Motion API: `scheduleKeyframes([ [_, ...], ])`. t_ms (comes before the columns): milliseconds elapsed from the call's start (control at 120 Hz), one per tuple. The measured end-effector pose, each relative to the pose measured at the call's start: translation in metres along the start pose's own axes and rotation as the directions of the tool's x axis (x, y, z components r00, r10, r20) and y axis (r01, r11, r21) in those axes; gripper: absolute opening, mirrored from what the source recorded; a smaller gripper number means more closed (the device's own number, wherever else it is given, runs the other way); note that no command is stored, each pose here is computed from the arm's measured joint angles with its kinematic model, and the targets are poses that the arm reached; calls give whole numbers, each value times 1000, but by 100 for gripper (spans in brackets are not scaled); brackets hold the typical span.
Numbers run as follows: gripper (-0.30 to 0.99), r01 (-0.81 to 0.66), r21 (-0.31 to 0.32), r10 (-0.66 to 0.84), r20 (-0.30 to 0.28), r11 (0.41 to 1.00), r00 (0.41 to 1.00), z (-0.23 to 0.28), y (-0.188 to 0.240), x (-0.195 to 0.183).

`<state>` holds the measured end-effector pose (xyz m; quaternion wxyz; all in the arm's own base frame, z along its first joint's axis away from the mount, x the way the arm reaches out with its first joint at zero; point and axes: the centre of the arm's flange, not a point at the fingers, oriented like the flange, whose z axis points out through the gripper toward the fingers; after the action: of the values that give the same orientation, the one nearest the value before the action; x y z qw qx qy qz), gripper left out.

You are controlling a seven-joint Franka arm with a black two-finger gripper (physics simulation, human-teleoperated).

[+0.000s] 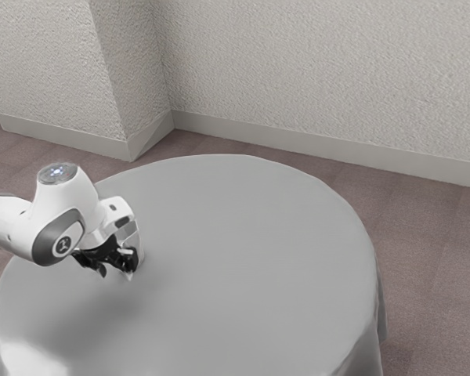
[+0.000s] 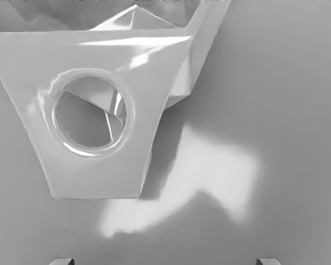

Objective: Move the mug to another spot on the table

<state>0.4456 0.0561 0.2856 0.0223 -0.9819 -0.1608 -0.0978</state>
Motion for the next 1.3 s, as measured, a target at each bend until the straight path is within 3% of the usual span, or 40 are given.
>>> scheduleKeyframes([
  [283, 37, -3, -14, 2, -46, 1000, 999, 4, 3, 4],
  [742, 33, 48, -2, -48, -29, 999, 998, 21, -19, 4],
  [1100, 28, 9, -14, -10, -73, 1000, 997, 21, -6, 12],
  [1300, 25, 35, -10, -35, -83, 999, 996, 21, -19, 15],
])
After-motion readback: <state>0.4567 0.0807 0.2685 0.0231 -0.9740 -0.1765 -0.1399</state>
